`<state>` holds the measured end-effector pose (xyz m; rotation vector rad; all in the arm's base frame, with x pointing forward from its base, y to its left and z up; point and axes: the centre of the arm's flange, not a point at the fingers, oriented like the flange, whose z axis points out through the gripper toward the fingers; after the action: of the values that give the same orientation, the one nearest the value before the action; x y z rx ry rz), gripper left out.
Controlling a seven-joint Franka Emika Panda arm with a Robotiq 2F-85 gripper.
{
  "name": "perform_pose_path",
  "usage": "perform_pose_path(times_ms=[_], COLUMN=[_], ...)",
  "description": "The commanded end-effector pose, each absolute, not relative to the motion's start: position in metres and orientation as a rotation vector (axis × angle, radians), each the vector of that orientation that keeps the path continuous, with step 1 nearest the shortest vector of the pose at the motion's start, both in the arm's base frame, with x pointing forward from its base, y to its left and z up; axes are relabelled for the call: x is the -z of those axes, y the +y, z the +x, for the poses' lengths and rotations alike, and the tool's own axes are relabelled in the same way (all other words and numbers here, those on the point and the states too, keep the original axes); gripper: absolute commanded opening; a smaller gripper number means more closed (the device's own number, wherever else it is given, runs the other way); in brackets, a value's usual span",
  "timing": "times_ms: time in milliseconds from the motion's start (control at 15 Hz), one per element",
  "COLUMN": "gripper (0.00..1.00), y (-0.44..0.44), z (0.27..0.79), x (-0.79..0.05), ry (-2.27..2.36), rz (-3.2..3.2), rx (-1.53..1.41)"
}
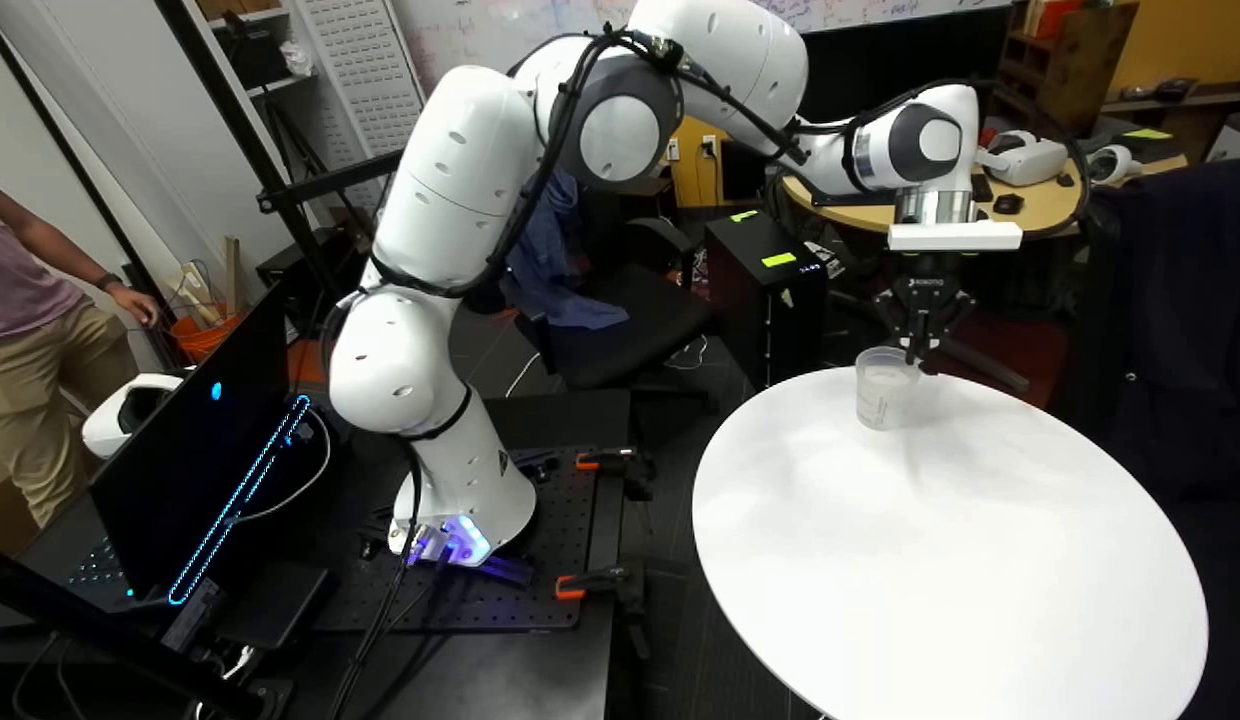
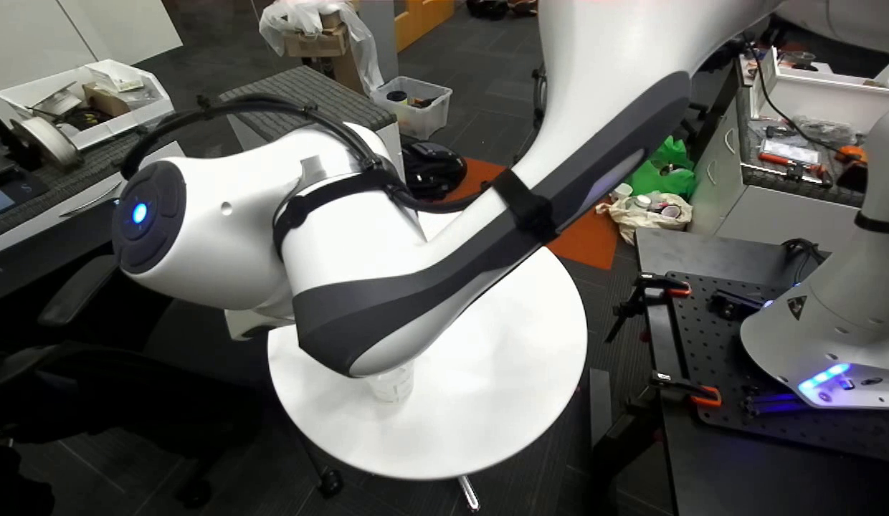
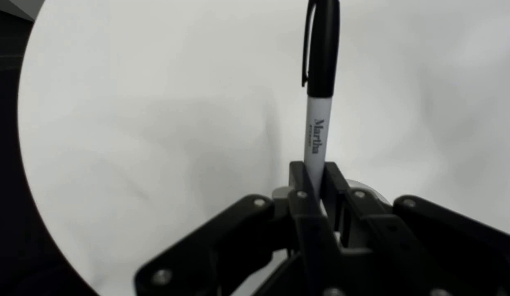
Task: Put the marker in the clear cup
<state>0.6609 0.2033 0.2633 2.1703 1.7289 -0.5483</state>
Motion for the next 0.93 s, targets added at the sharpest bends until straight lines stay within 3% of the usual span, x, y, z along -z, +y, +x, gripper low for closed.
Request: perform_pose_path(times_ms=[0, 867], gripper=[0.03, 0.03], y=[0.22, 0.251], z=[0.678, 0.679], x=[-0.26, -0.231], ry=[1.787, 1.836], rz=[2.095, 2.031], rx=[0.614, 0.77])
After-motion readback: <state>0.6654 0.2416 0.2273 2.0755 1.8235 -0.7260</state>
